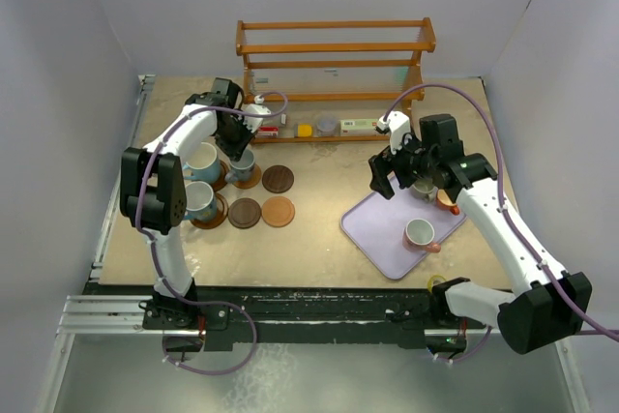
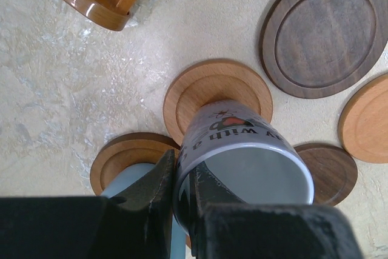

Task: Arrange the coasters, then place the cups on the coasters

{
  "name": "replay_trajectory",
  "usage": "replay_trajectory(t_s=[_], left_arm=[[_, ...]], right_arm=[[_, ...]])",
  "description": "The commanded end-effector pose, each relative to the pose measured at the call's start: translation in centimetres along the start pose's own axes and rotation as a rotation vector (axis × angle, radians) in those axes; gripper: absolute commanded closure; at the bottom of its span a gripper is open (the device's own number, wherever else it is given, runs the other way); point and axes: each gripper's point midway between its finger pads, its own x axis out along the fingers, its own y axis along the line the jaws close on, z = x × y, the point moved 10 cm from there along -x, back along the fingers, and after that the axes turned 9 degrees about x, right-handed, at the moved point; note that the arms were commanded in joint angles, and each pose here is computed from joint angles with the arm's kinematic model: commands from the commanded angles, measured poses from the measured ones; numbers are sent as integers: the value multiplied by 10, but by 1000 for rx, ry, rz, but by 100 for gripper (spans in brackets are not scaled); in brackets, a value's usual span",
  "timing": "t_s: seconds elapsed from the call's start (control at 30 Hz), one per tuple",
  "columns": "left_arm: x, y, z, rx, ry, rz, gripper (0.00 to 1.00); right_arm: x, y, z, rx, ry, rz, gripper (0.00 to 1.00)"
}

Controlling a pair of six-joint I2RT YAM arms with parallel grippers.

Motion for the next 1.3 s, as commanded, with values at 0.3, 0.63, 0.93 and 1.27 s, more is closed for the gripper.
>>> replay_trajectory(t_s=[0.3,0.63,0.93,1.27], left_arm=[[-8,7,7,23,-62,3,97],[-5,6,6,34,-67,-7,97],[-4,6,0,46,-31,9,88],[-12,7,0,45,-20,41,72]], right_arm=[[-1,1,6,-20,-8,34,9],[-1,1,6,-21,-10,31,9],[-1,1,5,-19,-4,31,9],[-1,1,4,-26,7,39,9]])
